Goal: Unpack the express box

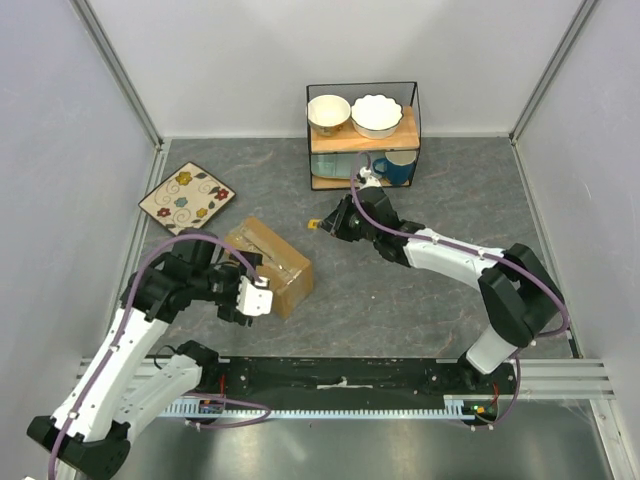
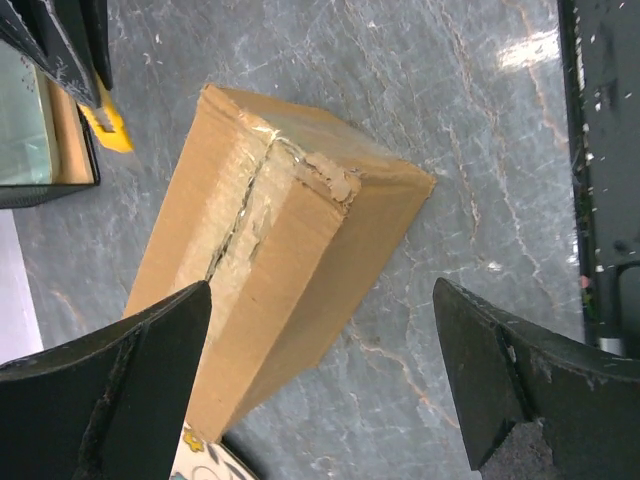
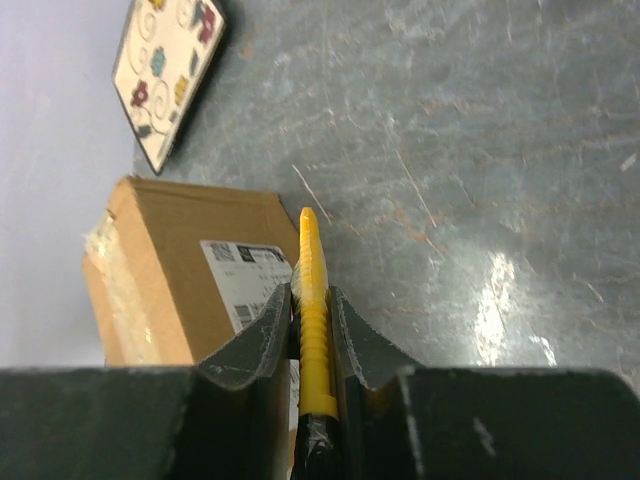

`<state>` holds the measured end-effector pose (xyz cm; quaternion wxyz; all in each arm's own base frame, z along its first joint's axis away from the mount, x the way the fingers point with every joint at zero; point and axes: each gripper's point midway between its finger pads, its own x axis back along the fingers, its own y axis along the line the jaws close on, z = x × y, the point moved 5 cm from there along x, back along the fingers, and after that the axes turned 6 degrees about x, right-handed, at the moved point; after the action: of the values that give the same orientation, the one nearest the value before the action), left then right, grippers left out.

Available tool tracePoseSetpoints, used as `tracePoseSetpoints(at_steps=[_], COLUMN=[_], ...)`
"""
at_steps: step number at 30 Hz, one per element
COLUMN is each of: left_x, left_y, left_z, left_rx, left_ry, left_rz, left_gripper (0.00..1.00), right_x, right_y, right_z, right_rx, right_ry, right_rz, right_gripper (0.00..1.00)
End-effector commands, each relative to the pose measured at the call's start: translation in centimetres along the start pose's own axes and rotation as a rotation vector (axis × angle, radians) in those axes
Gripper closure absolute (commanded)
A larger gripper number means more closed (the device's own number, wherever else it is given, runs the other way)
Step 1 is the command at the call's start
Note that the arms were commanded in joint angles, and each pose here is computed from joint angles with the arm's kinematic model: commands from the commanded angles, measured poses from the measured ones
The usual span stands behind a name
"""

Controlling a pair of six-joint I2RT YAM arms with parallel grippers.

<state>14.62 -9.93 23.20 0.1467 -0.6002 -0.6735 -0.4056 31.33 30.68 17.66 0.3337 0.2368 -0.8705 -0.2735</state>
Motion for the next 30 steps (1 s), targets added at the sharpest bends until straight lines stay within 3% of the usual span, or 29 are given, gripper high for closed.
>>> tracePoseSetpoints(at_steps=[1, 3, 9, 17, 23, 30], left_x=[-2.7, -3.3, -5.8, -7.3, -9.5, -11.1], left_y=[2.0, 2.4, 2.9, 4.0, 4.0, 4.6], left_z=[0.3, 0.4, -0.1, -1.0, 0.6, 0.3], left_rx=[-0.154, -0.119, -0.120, -0.117, -0.030, 0.024], left_ry=[0.014, 0.032, 0.005, -0.031, 0.067, 0.057], left_rz=[-0.034, -0.010, 0.114, 0.069, 0.038, 0.021], left_gripper=[0.01, 0.01, 0.01, 0.01, 0.01, 0.01], right_x=[1.4, 3.6, 6.2, 7.1, 11.2, 13.0], right_y=[0.1, 0.3, -1.1, -1.9, -2.6, -2.5], right_z=[0.3, -0.6, 1.0, 2.5, 3.3, 3.7], right_rx=[-0.021, -0.037, -0.079, -0.119, -0.181, -0.224], right_ry=[-0.045, -0.107, -0.108, -0.079, -0.115, -0.119], right_rz=[-0.022, -0.020, -0.022, -0.035, -0.060, -0.099], right_gripper=[1.00, 1.00, 1.00, 1.00, 1.00, 1.00])
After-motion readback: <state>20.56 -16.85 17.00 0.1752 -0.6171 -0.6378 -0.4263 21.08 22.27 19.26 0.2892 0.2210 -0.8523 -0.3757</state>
